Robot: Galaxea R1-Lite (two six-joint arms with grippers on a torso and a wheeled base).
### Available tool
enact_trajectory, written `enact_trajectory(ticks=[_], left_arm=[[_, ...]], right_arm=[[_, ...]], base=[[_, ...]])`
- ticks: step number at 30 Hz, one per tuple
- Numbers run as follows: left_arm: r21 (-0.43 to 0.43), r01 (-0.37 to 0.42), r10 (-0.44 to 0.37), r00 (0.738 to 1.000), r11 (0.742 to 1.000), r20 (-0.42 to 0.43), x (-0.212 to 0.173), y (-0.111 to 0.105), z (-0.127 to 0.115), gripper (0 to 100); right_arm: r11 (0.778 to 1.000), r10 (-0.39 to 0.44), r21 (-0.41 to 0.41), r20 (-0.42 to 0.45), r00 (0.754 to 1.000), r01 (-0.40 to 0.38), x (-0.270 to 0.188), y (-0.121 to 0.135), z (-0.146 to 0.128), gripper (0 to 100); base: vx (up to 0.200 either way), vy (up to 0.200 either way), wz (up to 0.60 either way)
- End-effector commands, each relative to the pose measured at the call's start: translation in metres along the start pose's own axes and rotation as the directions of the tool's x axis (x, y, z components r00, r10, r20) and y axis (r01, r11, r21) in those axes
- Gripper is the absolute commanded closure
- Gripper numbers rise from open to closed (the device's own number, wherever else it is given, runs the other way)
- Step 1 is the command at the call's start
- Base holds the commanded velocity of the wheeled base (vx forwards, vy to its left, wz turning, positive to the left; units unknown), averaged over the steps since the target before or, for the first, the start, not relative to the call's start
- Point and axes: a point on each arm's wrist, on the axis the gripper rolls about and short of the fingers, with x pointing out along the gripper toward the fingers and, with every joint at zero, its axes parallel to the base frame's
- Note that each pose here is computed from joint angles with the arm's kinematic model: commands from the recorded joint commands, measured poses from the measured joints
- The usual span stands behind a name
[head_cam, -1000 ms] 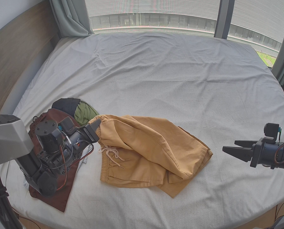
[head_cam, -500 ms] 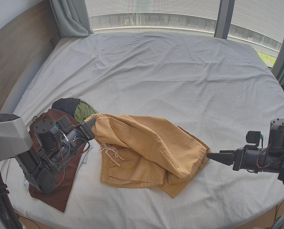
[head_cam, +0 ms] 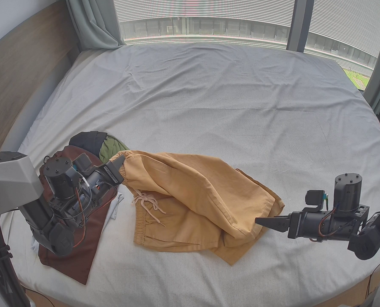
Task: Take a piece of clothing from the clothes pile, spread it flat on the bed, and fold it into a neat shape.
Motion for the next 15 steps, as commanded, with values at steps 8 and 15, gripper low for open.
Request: enact_trajectory(ticks=[8,15], left_arm=[[0.0,0.0,0.0,1.0,1.0,-0.005,0.0,0.0,-0.002,100],[0.0,0.0,0.0,1.0,1.0,-0.008,0.0,0.0,-0.002,100]], right_arm=[[0.998,-0.038,0.047,-0.105,0.994,0.043,0.023,-0.02,-0.023,0],[0.996,-0.048,0.065,-0.139,0.989,0.058,0.032,-0.027,-0.031,0]], base=[[0.0,0.0,0.0],[0.0,0.0,0.0]])
